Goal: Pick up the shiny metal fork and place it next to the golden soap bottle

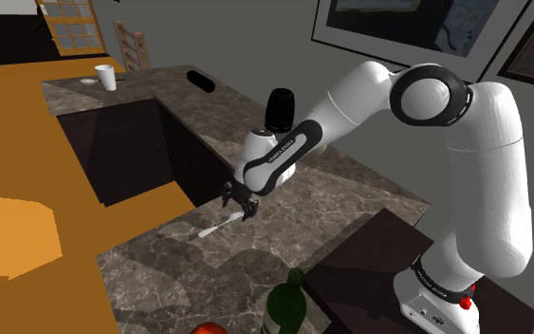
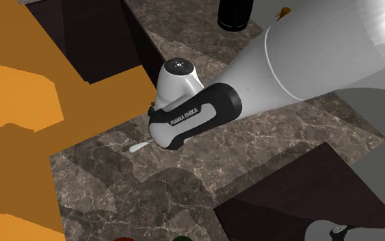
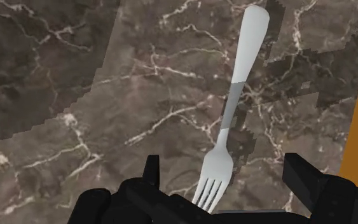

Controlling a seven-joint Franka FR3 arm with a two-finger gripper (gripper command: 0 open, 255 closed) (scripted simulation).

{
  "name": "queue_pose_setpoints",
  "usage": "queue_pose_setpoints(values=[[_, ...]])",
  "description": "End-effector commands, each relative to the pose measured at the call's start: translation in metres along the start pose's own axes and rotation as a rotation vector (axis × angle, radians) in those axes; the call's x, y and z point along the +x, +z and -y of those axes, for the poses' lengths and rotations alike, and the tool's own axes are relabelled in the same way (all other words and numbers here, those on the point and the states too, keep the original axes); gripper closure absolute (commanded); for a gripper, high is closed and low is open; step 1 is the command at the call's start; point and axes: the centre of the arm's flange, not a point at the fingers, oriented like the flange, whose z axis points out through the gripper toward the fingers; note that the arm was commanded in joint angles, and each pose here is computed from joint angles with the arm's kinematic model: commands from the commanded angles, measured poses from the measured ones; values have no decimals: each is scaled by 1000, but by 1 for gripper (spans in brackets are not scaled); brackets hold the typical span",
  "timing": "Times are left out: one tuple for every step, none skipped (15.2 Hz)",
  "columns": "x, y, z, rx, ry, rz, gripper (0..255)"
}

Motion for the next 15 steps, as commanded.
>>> queue_pose_setpoints(values=[[0, 13, 5, 3, 16, 1, 0], [0, 18, 5, 3, 16, 1, 0], [0, 24, 5, 3, 16, 1, 0], [0, 29, 5, 3, 16, 1, 0], [0, 34, 5, 3, 16, 1, 0], [0, 39, 5, 3, 16, 1, 0], [0, 48, 5, 3, 16, 1, 0], [0, 48, 5, 3, 16, 1, 0], [0, 48, 5, 3, 16, 1, 0], [0, 48, 5, 3, 16, 1, 0], [0, 48, 5, 3, 16, 1, 0], [0, 48, 5, 3, 16, 1, 0], [0, 48, 5, 3, 16, 1, 0], [0, 48, 5, 3, 16, 1, 0], [0, 48, 5, 3, 16, 1, 0]])
